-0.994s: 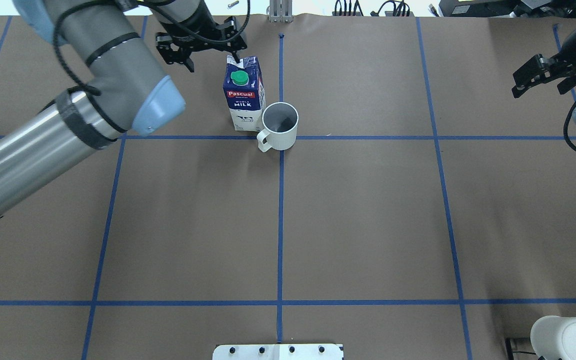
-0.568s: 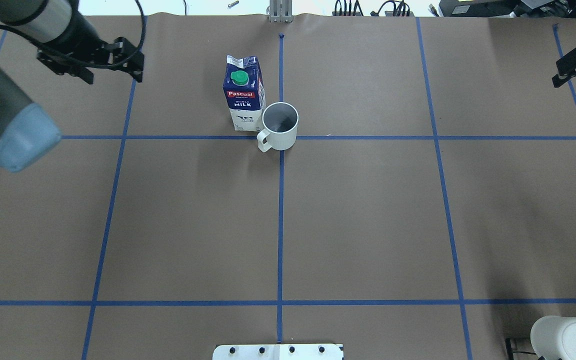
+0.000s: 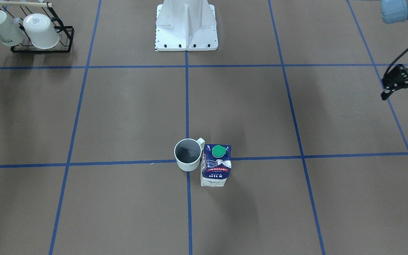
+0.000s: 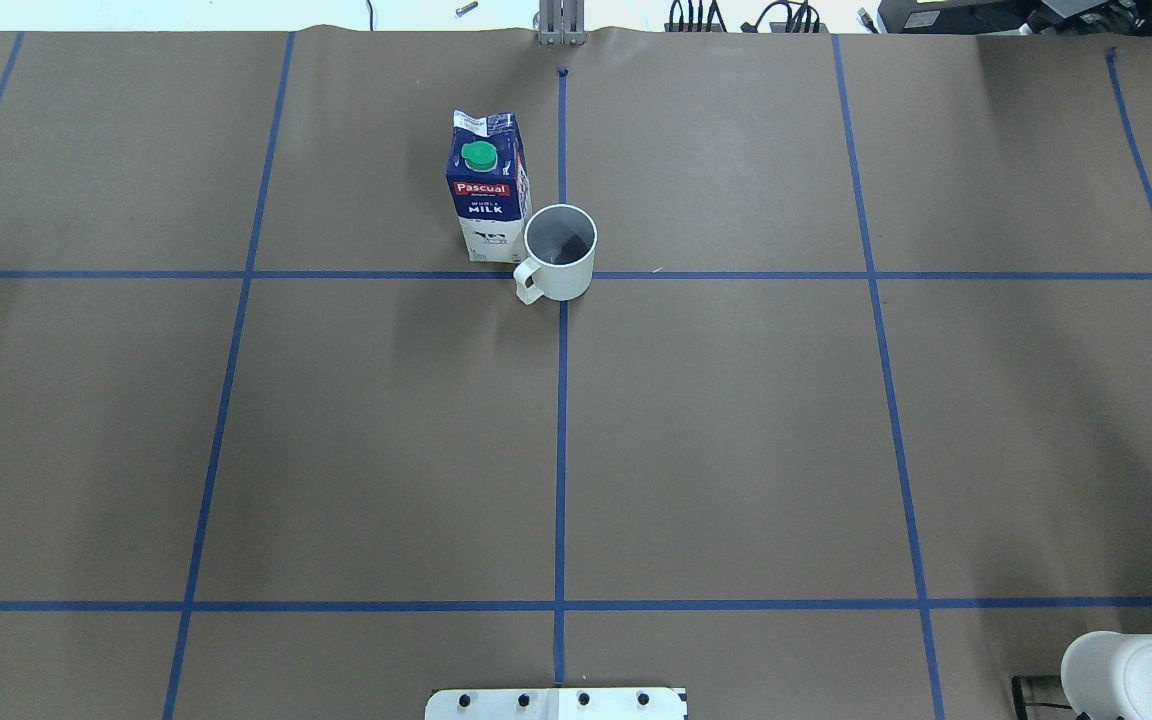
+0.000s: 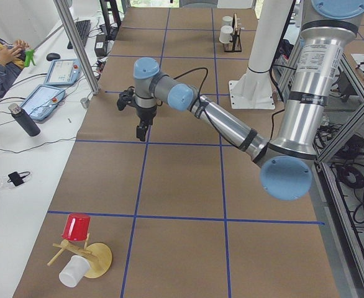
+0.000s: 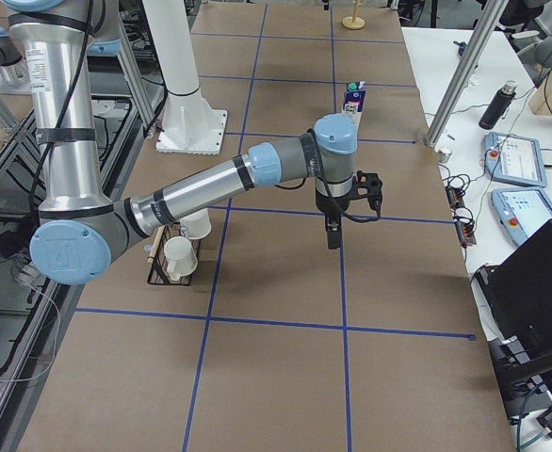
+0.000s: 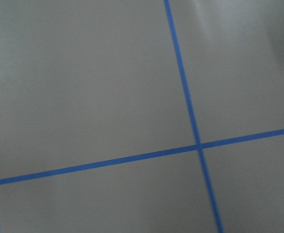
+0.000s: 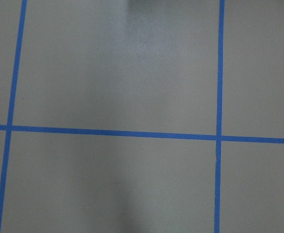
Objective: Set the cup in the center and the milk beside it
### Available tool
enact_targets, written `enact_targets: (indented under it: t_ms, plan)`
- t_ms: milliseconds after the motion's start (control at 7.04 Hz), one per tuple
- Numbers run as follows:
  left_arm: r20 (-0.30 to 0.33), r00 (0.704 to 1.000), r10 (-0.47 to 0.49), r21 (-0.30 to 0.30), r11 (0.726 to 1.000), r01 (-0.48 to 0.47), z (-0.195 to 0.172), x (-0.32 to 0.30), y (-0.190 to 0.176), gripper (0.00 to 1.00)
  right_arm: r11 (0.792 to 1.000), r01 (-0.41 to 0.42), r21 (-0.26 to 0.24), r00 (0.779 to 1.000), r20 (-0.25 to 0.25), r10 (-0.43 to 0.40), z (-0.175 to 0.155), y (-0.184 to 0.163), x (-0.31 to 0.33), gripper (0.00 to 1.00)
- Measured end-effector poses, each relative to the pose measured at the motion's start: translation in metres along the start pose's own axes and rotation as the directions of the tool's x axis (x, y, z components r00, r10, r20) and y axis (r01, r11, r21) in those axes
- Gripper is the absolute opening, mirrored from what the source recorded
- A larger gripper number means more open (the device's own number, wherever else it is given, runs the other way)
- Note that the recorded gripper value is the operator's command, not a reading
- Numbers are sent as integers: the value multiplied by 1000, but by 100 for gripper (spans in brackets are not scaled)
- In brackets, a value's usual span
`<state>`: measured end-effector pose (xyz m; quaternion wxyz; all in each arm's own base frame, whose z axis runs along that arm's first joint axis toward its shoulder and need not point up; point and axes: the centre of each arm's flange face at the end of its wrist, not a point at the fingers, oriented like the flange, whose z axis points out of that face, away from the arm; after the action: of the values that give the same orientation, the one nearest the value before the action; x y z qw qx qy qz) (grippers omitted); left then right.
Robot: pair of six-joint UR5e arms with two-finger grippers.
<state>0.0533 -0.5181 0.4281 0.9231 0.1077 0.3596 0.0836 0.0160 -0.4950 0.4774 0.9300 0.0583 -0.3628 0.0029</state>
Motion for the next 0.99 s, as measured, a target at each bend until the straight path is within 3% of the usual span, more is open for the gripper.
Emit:
enact_targets:
  t_ms: [284, 568, 994]
  plan:
    - [-13, 999, -44, -60, 997, 43, 0, -67, 39, 98, 1000, -14, -21, 1000, 5, 14, 5, 23, 21, 100]
    - [-49, 993, -111, -104, 989, 105, 3, -79, 48, 98, 999, -18, -33, 1000, 10, 18, 9, 32, 25, 100]
    - [-59, 980, -188, -82, 980, 183, -8, -67, 45, 98, 998, 23, -58, 1000, 20, -22, 21, 32, 6, 100]
